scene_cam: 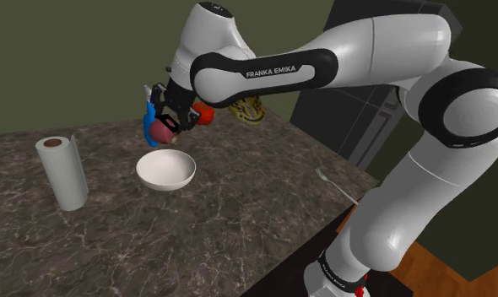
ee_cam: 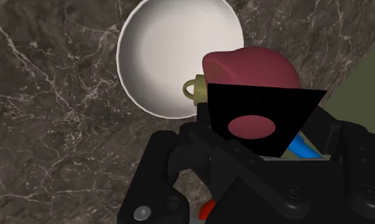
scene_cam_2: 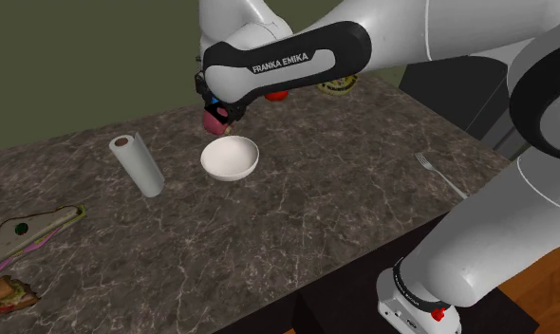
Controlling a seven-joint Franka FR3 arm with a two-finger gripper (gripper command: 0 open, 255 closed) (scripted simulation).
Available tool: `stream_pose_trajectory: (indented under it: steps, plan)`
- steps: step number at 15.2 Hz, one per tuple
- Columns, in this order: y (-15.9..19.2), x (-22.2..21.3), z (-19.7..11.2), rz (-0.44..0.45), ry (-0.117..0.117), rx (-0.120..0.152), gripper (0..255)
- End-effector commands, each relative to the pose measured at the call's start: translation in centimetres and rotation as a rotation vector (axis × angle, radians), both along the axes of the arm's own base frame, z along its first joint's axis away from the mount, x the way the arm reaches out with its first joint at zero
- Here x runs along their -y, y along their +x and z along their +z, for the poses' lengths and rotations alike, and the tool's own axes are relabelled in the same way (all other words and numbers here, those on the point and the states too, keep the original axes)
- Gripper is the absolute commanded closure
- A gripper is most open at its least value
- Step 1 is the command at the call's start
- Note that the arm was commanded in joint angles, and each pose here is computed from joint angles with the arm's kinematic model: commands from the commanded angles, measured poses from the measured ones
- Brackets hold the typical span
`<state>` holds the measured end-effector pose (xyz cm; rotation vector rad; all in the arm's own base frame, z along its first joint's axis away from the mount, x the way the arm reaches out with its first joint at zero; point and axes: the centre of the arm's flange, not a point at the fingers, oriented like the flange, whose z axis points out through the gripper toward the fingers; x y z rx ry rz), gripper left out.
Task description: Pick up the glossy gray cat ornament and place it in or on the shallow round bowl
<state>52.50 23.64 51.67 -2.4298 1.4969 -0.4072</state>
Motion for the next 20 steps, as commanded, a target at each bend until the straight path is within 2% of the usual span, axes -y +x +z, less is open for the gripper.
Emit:
stream_pose_trajectory:
  steps: [1, 20]
  plan:
    - [0.5, -0.7, -0.5, -0.001, 0.001, 0.001, 255]
    - [0.5, -0.7, -10.5, -0.001, 0.001, 0.001, 255]
